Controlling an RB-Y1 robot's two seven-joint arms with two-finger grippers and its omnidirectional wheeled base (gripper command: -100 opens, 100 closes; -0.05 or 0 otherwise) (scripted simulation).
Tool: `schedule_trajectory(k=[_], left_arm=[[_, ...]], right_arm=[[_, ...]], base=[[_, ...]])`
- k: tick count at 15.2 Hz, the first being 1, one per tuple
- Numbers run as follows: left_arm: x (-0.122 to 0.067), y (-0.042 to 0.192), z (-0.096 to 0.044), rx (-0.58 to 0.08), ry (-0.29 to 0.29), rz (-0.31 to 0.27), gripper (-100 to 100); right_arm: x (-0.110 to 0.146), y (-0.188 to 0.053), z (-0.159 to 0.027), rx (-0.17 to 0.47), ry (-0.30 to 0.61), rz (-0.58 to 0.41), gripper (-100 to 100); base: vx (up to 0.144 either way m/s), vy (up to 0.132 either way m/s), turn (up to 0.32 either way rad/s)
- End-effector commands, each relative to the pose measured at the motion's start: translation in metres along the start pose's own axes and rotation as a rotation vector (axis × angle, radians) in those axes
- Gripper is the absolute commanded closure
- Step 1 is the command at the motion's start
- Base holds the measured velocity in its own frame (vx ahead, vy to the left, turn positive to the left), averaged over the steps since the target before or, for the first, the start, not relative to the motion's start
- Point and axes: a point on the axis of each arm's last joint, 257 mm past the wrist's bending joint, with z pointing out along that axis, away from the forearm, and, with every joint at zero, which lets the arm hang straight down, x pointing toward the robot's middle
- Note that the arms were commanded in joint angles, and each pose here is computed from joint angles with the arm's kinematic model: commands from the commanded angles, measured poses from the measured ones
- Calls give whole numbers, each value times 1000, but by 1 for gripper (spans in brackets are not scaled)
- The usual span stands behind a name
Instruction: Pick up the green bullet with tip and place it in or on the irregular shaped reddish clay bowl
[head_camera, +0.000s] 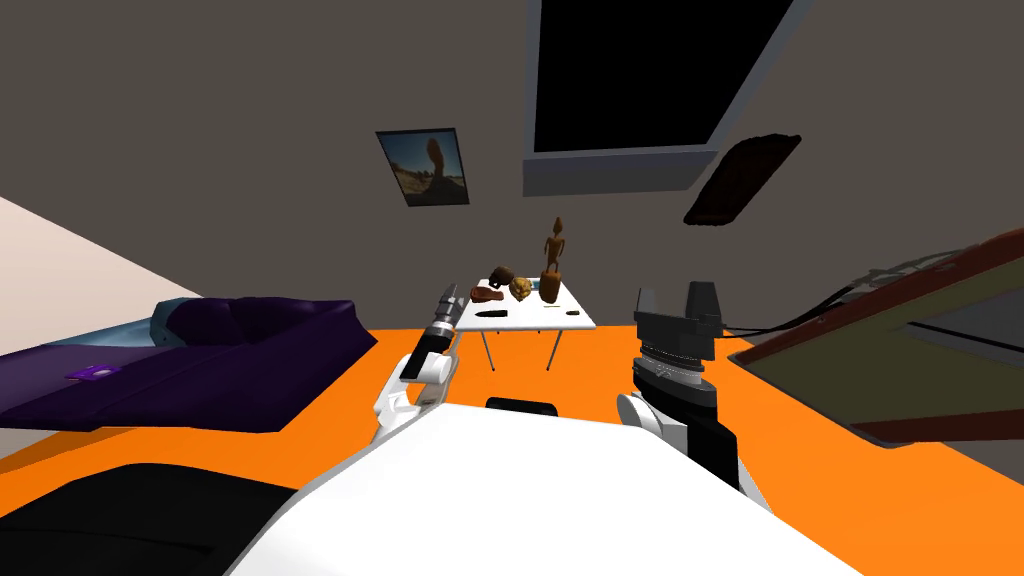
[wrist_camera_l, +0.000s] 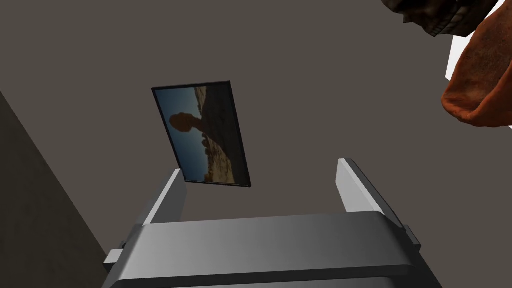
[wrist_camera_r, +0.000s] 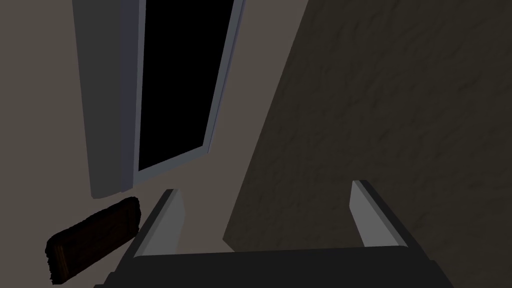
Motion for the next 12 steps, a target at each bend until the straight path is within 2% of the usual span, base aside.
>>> schedule_trajectory(k=[1,3,4,5,7,8,11,12], left_arm=[[4,8,7,-33,4,-5,-100],[3,19,6,-77,0,-5,-100],[3,19,6,-78,0,-5,-100],[4,23,12,-100,3,-9,-100],[4,32,11,-134,0,-9,-100],[6,33,17,-143,3,-15,-100],[5,45,14,-192,-2,-14,-100],[7,47,20,-206,0,-21,-100]], right_arm=[[0,0,0,0,0,0,0],[0,0,0,0,0,0,0],[0,0,0,0,0,0,0],[0,0,0,0,0,0,0],[0,0,0,0,0,0,0],[0,0,0,0,0,0,0],[0,0,0,0,0,0,0],[0,0,0,0,0,0,0]], base=[[0,-17,66],[0,-17,41],[1,-8,-7],[0,-10,53],[2,-14,43],[4,-13,40],[5,-12,26],[4,-9,46]])
